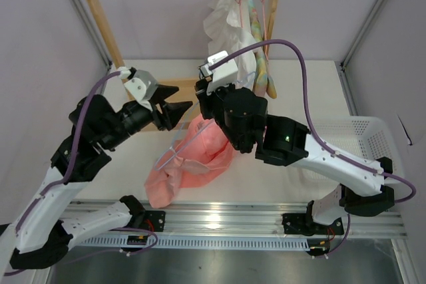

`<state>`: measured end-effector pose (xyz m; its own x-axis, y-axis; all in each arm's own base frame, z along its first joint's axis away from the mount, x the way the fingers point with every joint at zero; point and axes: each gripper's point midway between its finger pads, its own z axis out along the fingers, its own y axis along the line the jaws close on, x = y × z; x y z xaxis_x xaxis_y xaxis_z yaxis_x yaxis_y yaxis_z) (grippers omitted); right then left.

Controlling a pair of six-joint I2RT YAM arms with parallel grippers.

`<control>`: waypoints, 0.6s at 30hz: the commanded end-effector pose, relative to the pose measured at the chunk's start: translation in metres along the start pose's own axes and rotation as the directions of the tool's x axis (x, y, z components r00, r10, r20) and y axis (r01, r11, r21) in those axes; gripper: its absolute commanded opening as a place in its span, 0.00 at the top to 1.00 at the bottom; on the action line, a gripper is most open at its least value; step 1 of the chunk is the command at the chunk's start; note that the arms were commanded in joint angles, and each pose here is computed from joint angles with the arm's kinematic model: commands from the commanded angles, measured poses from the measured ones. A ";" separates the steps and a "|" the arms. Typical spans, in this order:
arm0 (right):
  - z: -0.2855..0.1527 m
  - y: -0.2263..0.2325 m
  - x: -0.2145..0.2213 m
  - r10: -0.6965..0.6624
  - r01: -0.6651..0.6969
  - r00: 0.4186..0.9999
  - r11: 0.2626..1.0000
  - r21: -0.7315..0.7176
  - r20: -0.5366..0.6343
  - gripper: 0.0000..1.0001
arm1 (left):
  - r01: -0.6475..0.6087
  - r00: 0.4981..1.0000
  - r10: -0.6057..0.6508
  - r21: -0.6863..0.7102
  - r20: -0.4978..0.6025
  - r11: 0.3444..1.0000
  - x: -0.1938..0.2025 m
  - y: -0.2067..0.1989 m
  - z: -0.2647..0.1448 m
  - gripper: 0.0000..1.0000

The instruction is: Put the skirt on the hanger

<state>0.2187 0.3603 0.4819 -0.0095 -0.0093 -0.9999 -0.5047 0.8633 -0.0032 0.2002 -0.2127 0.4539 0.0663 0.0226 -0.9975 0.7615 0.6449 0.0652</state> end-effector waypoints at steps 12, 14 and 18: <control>-0.003 0.026 -0.047 0.043 -0.040 0.995 0.999 -0.037 0.087 1.00 | 0.001 0.996 -0.003 0.017 0.084 1.000 -0.030 -0.007 -0.039 0.40; -0.004 0.037 -0.048 0.017 -0.015 0.996 0.999 -0.029 0.090 1.00 | -0.008 0.994 0.003 0.055 0.105 0.998 -0.032 -0.015 -0.046 0.39; -0.005 0.052 -0.051 -0.013 0.014 0.995 1.000 -0.015 0.097 1.00 | -0.008 0.997 0.005 0.032 0.074 0.999 -0.025 -0.011 -0.050 0.40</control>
<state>0.1972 0.4081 0.4950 0.0317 -0.0558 -0.9979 -0.5341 0.8430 -0.0641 0.1652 -0.1806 0.4797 0.1266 -0.0447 -0.9909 0.7593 0.6472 0.0678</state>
